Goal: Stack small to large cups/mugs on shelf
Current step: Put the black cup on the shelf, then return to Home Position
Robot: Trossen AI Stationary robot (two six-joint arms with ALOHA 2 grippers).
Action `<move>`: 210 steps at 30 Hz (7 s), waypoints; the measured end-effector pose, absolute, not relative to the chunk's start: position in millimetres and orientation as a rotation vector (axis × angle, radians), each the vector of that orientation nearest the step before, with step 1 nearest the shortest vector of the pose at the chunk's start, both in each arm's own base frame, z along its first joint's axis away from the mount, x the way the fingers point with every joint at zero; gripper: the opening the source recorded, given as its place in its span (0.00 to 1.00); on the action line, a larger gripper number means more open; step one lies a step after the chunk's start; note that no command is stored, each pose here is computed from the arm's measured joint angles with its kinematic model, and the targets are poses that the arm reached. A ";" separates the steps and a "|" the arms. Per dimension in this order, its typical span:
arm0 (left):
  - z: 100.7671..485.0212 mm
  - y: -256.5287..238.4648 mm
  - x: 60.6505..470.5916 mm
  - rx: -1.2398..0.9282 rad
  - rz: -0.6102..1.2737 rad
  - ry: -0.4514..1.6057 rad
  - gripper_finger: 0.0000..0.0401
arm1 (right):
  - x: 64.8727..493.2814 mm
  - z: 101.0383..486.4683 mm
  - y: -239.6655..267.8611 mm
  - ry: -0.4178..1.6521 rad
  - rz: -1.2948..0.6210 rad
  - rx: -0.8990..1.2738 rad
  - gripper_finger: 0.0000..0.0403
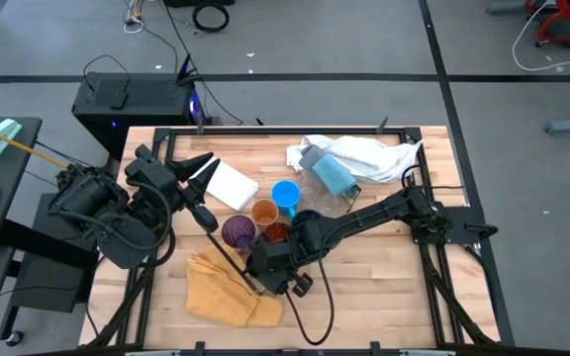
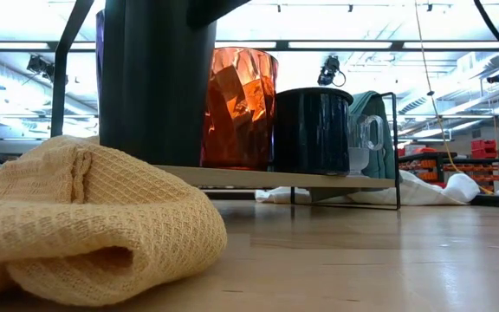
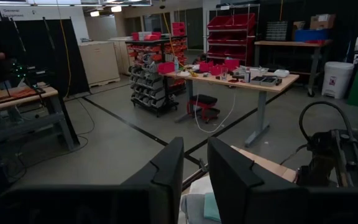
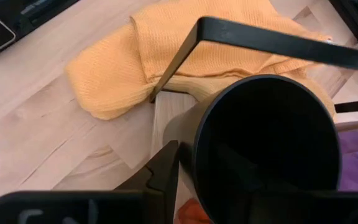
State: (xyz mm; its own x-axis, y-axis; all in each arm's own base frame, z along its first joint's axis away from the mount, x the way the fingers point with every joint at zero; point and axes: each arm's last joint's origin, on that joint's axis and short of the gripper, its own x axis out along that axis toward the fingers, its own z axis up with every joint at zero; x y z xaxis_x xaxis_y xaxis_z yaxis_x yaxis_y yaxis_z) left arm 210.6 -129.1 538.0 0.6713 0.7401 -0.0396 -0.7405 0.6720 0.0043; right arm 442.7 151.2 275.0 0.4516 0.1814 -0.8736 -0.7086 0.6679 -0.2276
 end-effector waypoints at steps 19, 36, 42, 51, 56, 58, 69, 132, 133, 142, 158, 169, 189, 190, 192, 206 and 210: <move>537.8 -129.3 210.7 -0.011 0.832 0.041 0.22 | 438.5 288.9 150.9 0.913 0.589 -0.639 0.28; 537.0 -129.0 210.3 0.001 0.832 0.048 0.22 | 432.2 338.7 152.2 0.836 0.538 -0.576 0.28; 536.6 -128.8 210.1 0.009 0.832 0.051 0.23 | 410.2 381.7 140.7 0.785 0.523 -0.383 0.27; 536.6 -128.8 210.1 0.008 0.832 0.051 0.22 | 316.5 519.5 111.7 0.235 0.567 -0.173 0.23; 536.7 -128.9 210.2 0.005 0.832 0.050 0.24 | 235.9 577.7 89.1 -0.022 0.490 -0.197 0.19; 537.1 -129.0 210.5 -0.001 0.832 0.046 0.24 | 207.4 588.4 80.4 -0.058 0.460 -0.212 0.18; 537.2 -129.1 210.4 -0.028 0.834 0.033 0.23 | 119.7 588.8 61.3 -0.113 0.447 -0.154 0.15; 536.4 -102.5 224.6 0.004 0.950 0.054 0.21 | 104.0 223.0 22.9 -0.274 0.116 0.298 0.00; 536.3 -101.5 225.1 0.002 0.951 0.056 0.21 | 104.7 223.0 20.1 -0.275 0.114 0.290 0.00; 536.2 -100.0 226.1 0.002 0.949 0.063 0.21 | 106.5 223.2 -4.5 -0.275 0.122 0.313 0.00; 536.2 -100.0 226.1 0.030 0.948 0.077 0.20 | 105.6 207.1 -4.5 -0.368 0.074 0.248 0.00; 535.9 -100.3 226.6 0.044 0.924 0.098 0.21 | 112.0 179.5 -4.7 -0.080 0.037 0.148 0.00; 535.6 -100.4 226.6 0.064 0.916 0.113 0.21 | 111.6 182.2 -5.0 -0.125 0.025 0.076 0.00; 535.6 -100.4 226.7 0.064 0.916 0.113 0.21 | 111.8 180.6 -5.0 -0.109 0.025 0.077 0.00; 535.5 -100.6 226.8 0.063 0.910 0.116 0.20 | 112.1 176.8 -5.0 -0.069 0.024 0.084 0.00; 534.8 -100.9 227.0 0.067 0.892 0.129 0.22 | 112.2 174.9 -3.8 -0.051 0.062 -0.045 0.00; 534.8 -100.9 227.0 0.067 0.892 0.129 0.21 | 112.3 171.7 -4.2 -0.018 0.046 -0.074 0.00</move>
